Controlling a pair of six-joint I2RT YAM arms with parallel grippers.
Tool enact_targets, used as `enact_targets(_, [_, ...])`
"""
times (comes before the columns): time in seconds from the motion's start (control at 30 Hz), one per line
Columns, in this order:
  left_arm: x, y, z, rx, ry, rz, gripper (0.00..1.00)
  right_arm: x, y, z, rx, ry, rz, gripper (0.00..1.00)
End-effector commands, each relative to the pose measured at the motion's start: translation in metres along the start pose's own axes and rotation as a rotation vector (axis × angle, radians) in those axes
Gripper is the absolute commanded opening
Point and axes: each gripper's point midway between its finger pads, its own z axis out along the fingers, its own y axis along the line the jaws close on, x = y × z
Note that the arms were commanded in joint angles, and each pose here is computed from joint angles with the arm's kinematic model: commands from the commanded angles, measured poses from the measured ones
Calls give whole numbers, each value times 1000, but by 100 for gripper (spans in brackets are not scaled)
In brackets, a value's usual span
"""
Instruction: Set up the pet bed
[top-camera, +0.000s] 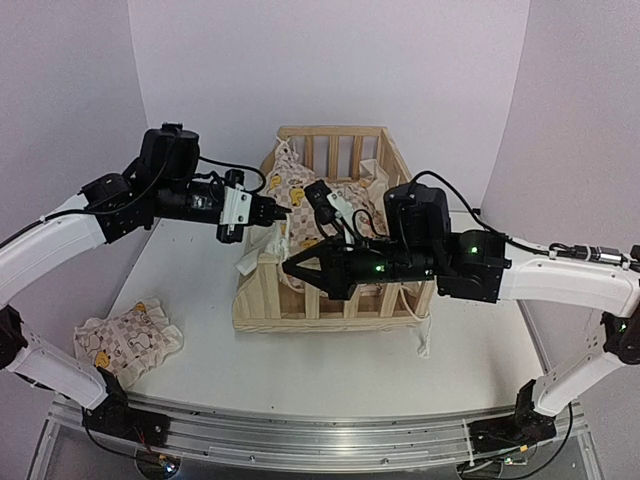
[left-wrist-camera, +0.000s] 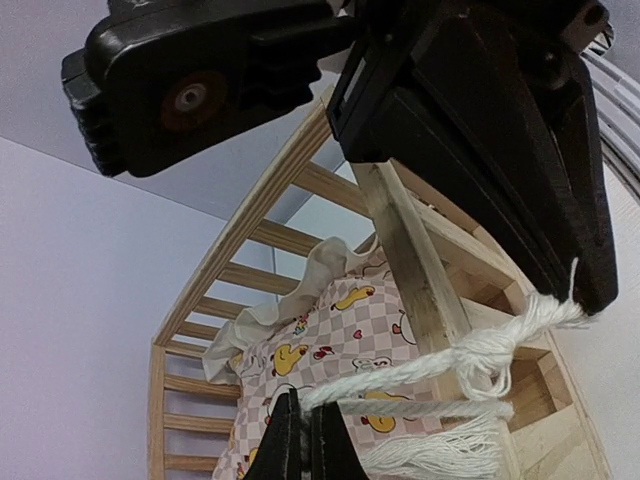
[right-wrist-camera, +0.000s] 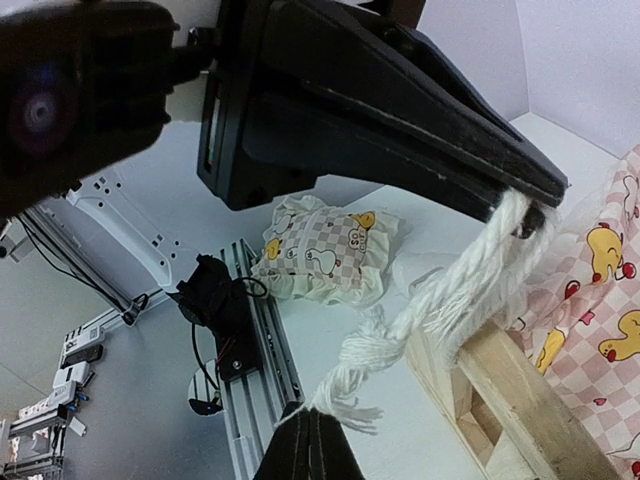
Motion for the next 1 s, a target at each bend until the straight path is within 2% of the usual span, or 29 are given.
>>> enact_targets(0.0, [-28,50,-22,-256,-79,195,0,-16,18,-11,-54,-39,-18,15])
enact_targets(0.2, [-30,45,-23,-273,-109,174,0,-37,-1,-48,92,-114,-56,30])
enact_targets(0.4, [-36,45,-25,-295,-145,197,0,-66,-76,-75,438,-205,-4,22])
enact_targets(0.47, [-38,46,-25,-298,-156,200,0,-72,-96,-72,469,-210,30,22])
enact_targets(0.77, [-38,49,-25,-308,-167,158,0,-65,-76,9,86,-43,53,23])
enact_targets(0.97, [-38,49,-27,-305,-159,148,0,-54,-54,13,-69,-20,56,25])
